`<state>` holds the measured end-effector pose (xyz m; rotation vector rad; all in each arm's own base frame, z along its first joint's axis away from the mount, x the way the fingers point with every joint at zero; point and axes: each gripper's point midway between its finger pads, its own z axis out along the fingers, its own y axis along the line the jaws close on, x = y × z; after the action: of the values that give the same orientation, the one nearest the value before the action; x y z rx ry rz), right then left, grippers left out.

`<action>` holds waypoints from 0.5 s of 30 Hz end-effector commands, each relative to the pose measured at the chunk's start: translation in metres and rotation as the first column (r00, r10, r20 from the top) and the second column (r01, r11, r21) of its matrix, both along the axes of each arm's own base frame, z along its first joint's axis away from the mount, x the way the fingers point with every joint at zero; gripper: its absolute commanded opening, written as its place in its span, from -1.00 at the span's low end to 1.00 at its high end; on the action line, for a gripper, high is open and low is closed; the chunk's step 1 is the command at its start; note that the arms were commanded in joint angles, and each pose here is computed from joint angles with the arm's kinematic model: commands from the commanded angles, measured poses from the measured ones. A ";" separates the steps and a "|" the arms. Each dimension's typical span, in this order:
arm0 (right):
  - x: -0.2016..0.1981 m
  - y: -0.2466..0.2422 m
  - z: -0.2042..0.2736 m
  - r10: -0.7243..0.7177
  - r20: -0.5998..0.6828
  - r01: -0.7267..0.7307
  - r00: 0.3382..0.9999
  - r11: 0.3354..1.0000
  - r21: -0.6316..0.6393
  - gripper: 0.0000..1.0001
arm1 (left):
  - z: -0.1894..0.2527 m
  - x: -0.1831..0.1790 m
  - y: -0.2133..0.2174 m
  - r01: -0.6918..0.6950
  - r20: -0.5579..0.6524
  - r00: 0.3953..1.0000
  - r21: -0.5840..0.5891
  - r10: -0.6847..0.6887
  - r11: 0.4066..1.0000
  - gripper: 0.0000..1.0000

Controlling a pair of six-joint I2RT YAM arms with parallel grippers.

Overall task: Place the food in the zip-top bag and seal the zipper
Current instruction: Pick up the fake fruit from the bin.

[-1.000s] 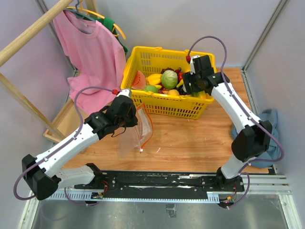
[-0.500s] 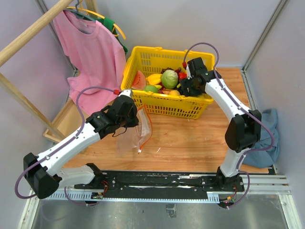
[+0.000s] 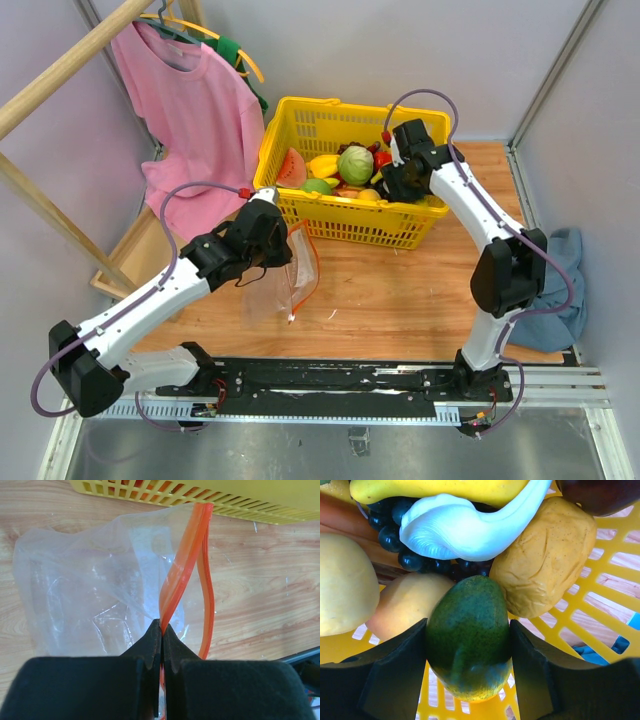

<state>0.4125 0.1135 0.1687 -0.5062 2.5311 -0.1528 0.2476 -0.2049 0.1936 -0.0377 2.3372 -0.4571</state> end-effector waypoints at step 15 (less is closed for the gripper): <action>-0.009 0.010 0.106 -0.022 0.302 -0.036 0.953 0.982 0.184 -0.69 | 0.031 0.000 -0.010 -0.030 0.058 0.997 -0.186 0.041 0.982 -0.99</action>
<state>0.4045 0.1125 0.2441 -0.4269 2.3279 -0.0616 0.2457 -0.2096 0.2107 -0.1083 2.2845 -0.5575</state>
